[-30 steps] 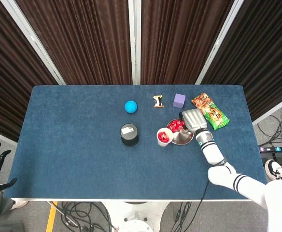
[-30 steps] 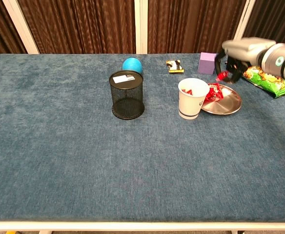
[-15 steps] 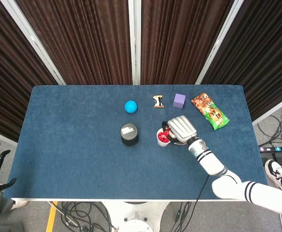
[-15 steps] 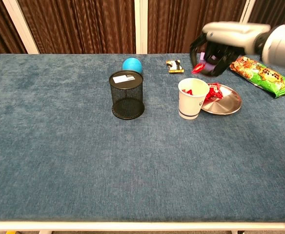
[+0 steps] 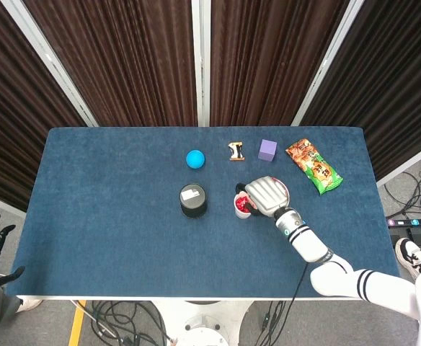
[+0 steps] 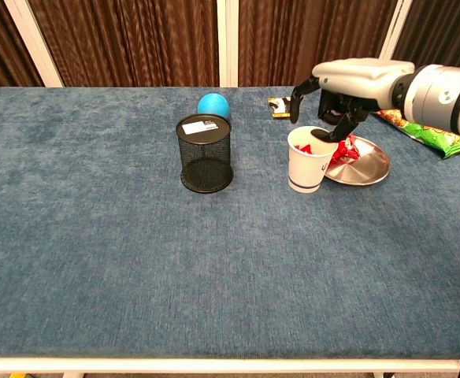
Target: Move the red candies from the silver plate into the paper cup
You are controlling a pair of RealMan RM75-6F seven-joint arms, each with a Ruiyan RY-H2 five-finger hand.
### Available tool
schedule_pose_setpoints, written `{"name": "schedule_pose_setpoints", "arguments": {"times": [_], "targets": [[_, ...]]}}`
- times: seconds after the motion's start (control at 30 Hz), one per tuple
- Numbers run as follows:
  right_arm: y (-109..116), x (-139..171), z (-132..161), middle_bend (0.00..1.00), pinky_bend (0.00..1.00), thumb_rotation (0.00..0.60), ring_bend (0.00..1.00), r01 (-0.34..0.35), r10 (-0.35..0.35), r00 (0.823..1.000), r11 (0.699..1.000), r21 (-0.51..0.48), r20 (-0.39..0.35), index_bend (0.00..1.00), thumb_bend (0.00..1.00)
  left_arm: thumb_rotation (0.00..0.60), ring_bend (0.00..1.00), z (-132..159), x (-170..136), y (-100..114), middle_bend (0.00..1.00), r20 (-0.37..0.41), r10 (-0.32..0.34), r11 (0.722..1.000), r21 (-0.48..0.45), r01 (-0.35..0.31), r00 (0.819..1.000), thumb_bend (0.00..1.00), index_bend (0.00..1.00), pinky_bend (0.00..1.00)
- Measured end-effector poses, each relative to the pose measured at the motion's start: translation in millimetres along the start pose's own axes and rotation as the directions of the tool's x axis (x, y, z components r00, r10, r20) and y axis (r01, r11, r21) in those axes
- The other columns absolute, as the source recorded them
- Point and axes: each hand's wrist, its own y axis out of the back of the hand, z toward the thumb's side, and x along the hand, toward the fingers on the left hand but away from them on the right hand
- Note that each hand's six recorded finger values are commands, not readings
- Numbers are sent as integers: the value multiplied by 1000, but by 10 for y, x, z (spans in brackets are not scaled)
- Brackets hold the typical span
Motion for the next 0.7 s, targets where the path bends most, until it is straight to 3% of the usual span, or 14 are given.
{"name": "schedule_pose_setpoints", "arguments": {"times": [0.1, 0.3, 0.47, 0.7], "targets": [[78, 5, -136, 896, 1000, 600, 932, 26, -26, 999, 1000, -12, 40, 347, 380, 600, 68, 2, 1, 3, 89, 2, 2, 1000, 1, -2, 1000, 0, 241, 60], [80, -33, -574, 896, 1000, 600, 932, 30, -30, 986, 1000, 3, 165, 345, 150, 600, 69, 31, 18, -15, 89, 9, -2, 1000, -2, 2, 1000, 0, 241, 60], [-119, -118, -870, 896, 1000, 600, 932, -16, 10, 966, 1000, 21, 258, 365, 171, 600, 68, 42, 27, -13, 89, 10, -7, 1000, 3, 7, 1000, 0, 241, 60], [-420, -249, -1003, 896, 1000, 600, 932, -80, 66, 946, 996, 32, 316, 389, 228, 600, 69, 43, 25, -11, 89, 6, -11, 1000, 6, 11, 1000, 0, 241, 60]]}}
